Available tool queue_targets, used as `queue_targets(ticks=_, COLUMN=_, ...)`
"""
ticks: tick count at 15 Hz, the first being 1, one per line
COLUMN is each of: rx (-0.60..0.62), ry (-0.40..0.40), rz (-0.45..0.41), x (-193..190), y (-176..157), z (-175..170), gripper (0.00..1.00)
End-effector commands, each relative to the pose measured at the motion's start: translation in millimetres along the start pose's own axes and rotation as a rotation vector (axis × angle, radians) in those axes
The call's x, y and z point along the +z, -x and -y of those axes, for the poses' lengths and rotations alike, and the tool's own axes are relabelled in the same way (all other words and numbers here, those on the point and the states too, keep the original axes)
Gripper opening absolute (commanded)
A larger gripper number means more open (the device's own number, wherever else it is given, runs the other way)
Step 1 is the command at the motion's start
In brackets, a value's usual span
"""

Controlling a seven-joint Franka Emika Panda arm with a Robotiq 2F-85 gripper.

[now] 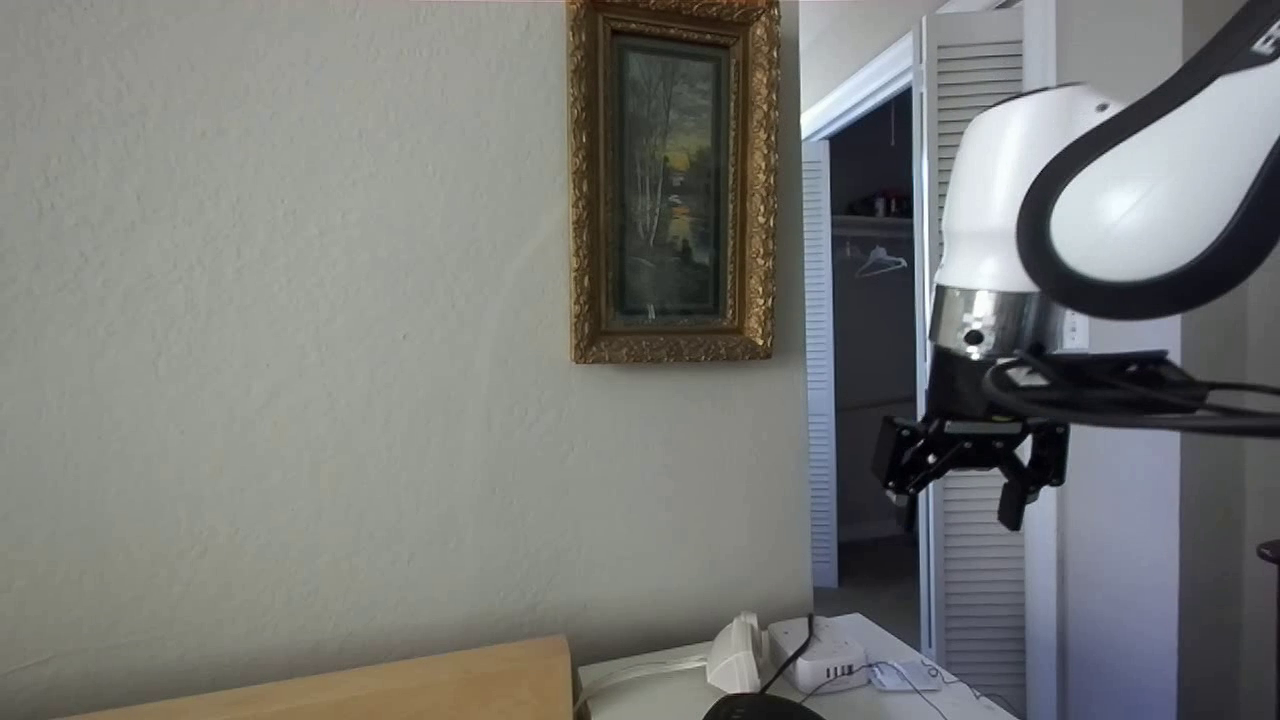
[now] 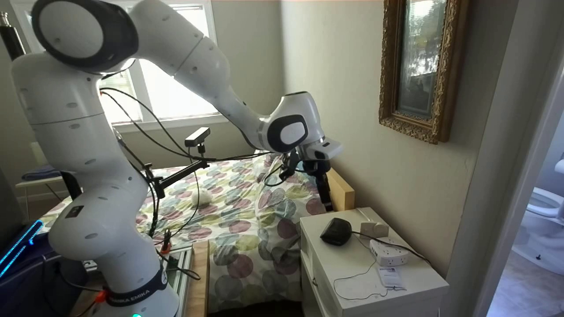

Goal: Move the white alarm clock on the left to the left.

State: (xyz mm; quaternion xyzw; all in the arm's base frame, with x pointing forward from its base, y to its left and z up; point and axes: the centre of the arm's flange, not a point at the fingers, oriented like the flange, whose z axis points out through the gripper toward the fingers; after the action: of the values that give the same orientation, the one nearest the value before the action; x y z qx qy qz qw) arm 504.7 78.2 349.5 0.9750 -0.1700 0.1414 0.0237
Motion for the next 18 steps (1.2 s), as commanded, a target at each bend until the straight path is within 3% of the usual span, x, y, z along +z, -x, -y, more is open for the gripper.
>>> queue_targets(ticks=1, rx=0.044, ry=0.042, rz=0.010, x=60, y=-32, z=38, gripper=1.00)
queue_targets(ticks=4, rx=0.121, ry=0.058, rz=0.025, x=92, y=-52, z=63, gripper=1.00)
queue_targets(ticks=7, rx=0.229, ry=0.030, rz=0.066, x=113, y=-68, z=91, gripper=1.00)
queue_targets(ticks=11, rx=0.284, ry=-0.021, rz=0.053, x=137, y=-85, z=118, gripper=1.00)
queue_targets(ticks=15, rx=0.326, ry=-0.012, rz=0.027, x=160, y=-100, z=123, gripper=1.00)
queue_targets(ticks=16, rx=0.275, ry=-0.007, rz=0.039, x=146, y=-84, z=111, gripper=1.00)
queue_targets(ticks=18, rx=0.275, ry=0.002, rz=0.037, x=152, y=-86, z=109, gripper=1.00)
